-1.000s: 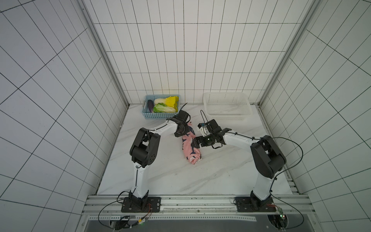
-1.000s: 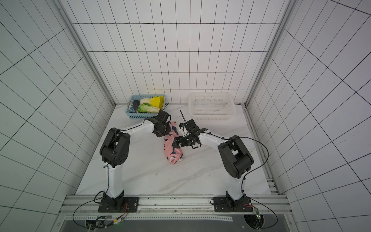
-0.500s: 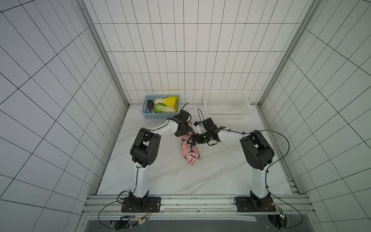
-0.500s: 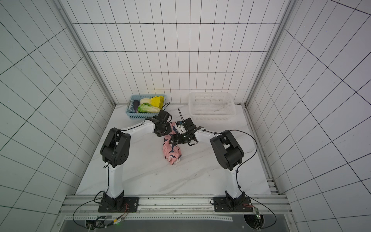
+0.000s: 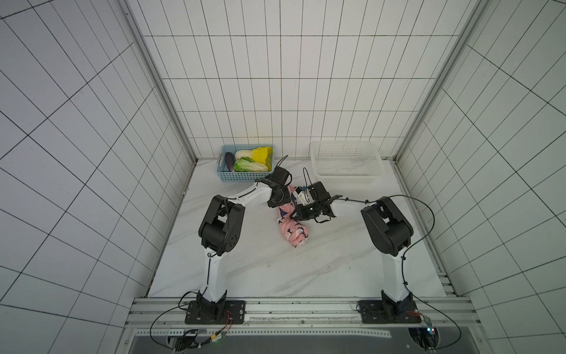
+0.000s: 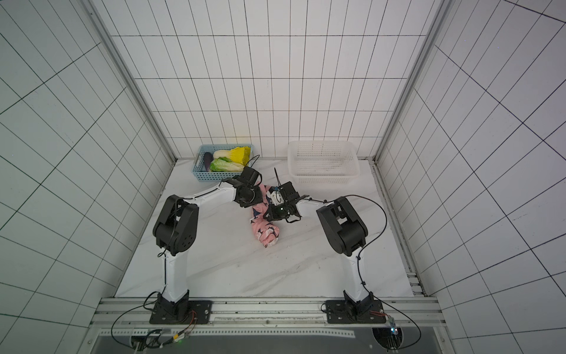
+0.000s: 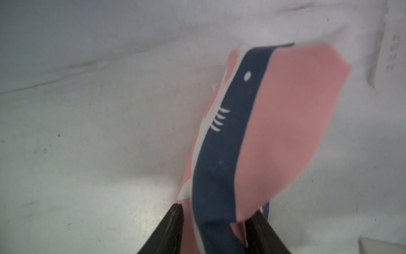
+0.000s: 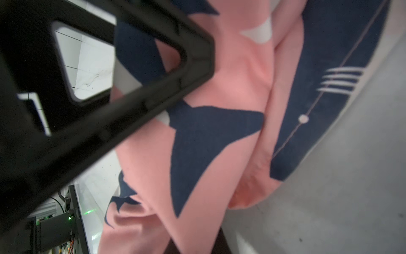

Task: Roll up the shorts
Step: Pick up the shorts at the center of the board, then place the shorts in the bin.

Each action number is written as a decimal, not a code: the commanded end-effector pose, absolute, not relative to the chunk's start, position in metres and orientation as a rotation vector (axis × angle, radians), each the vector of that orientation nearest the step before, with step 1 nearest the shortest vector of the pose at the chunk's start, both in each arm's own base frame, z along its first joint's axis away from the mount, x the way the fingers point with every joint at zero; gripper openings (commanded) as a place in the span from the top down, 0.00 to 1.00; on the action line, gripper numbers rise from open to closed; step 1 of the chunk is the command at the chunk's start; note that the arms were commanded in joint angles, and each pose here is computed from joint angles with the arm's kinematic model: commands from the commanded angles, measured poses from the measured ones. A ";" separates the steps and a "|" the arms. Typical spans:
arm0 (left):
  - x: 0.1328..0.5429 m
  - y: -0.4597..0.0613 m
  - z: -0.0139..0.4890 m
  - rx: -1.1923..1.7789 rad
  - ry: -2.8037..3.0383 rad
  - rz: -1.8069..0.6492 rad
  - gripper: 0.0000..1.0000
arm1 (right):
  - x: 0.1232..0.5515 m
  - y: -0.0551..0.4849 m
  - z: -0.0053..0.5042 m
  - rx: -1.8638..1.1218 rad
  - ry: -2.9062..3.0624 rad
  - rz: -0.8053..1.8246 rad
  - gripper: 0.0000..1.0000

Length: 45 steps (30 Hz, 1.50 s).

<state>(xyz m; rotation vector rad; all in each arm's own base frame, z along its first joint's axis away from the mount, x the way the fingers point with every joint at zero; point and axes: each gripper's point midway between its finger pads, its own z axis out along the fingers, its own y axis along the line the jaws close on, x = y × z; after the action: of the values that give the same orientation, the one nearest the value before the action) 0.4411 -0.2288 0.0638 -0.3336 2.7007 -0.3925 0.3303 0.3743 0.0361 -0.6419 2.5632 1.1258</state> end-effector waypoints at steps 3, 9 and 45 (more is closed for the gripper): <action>0.444 -0.170 0.131 -0.477 2.531 -0.385 0.50 | 0.321 0.361 0.037 -0.593 2.571 1.187 1.00; 0.410 -0.105 0.156 -0.654 2.432 -0.347 0.49 | 0.316 0.360 0.075 -0.620 2.444 1.236 1.00; 0.319 -0.098 0.174 -0.676 2.420 -0.556 0.49 | 0.620 0.149 0.279 0.473 1.676 0.824 1.00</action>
<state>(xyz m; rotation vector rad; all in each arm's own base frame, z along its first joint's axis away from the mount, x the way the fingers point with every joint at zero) 0.3264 -0.0961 0.1721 -0.6785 2.4206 -0.5184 0.5952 0.1681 0.2621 0.3702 1.7955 0.8073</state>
